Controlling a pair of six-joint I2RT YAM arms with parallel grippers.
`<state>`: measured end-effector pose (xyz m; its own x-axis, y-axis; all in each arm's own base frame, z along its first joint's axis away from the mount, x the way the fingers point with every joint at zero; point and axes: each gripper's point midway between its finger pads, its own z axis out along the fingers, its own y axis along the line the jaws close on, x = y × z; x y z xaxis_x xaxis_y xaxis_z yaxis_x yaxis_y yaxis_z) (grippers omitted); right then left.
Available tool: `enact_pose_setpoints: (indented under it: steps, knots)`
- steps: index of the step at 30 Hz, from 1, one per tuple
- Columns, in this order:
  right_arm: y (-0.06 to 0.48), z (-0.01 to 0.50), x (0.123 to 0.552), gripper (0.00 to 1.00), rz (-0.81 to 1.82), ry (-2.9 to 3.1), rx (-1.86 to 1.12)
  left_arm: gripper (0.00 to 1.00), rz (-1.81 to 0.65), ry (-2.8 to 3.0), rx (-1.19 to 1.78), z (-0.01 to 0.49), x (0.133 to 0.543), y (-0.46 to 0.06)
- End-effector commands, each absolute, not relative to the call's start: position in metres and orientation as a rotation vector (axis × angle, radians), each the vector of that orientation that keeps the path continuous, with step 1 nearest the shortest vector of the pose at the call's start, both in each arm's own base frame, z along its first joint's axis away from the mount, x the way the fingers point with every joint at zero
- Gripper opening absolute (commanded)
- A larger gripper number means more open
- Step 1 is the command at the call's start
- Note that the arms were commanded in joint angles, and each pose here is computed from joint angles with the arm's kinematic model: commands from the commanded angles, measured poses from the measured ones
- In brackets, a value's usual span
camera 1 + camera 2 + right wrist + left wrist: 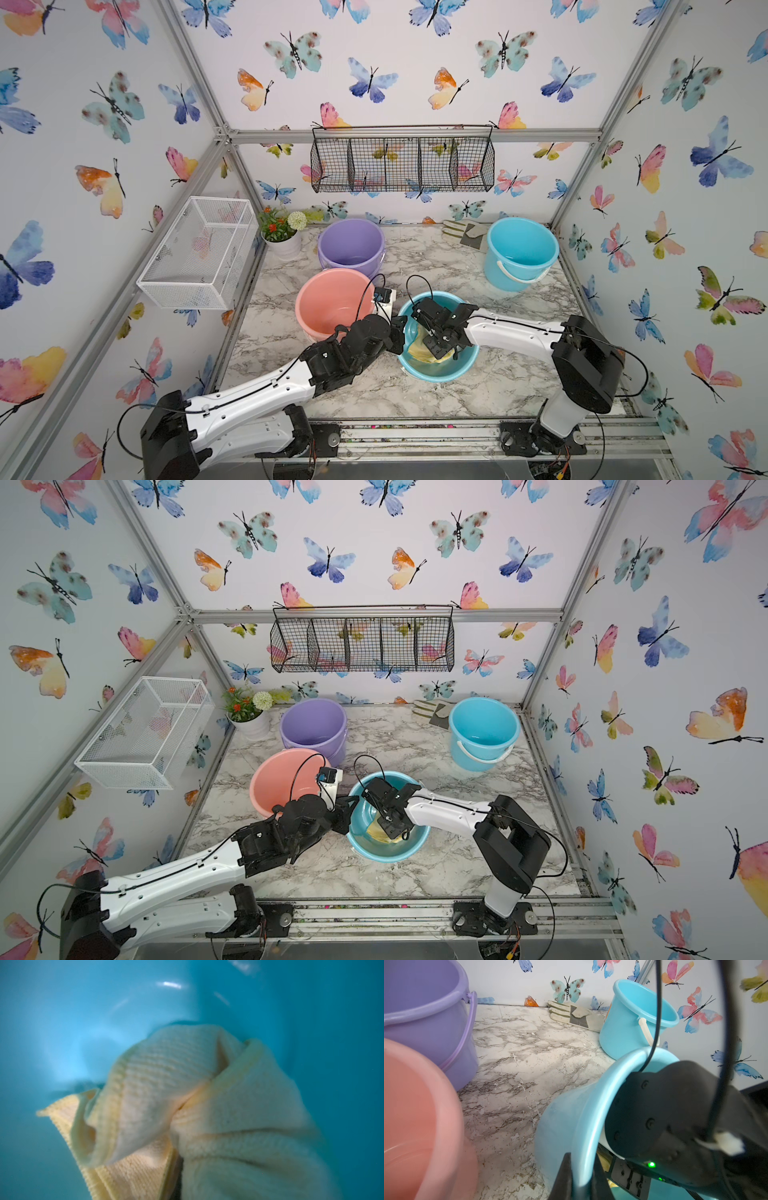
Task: Wipe the inside of the bucket with a cloth
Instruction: Wipe the dirt from the inside of the bucket.
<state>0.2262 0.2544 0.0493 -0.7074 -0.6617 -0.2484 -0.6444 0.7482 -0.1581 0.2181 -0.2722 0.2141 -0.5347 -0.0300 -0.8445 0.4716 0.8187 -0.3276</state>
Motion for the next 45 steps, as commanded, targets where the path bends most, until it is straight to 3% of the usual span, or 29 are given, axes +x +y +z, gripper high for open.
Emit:
enact_pose_setpoints:
  steps: [1, 10, 17, 25, 45]
  knots:
    - [0.254, 0.039, 0.184, 0.02, 0.061, 2.871, -1.128, 0.00, -0.693, 2.079, 0.390, 0.202, 0.209, -0.280]
    - [0.308, 0.070, 0.161, 0.02, 0.586, 2.804, -1.182, 0.00, -0.735, 2.163, 0.407, 0.185, 0.208, -0.292]
    - [0.341, 0.082, 0.188, 0.02, 0.748, 2.621, -0.982, 0.00, -0.765, 2.241, 0.439, 0.179, 0.211, -0.309]
    - [0.338, 0.111, 0.229, 0.02, 0.708, 2.429, -0.661, 0.00, -0.799, 2.312, 0.402, 0.168, 0.215, -0.305]
    - [0.315, 0.205, 0.262, 0.02, 0.612, 2.122, -0.507, 0.00, -0.795, 2.465, 0.372, 0.146, 0.219, -0.299]
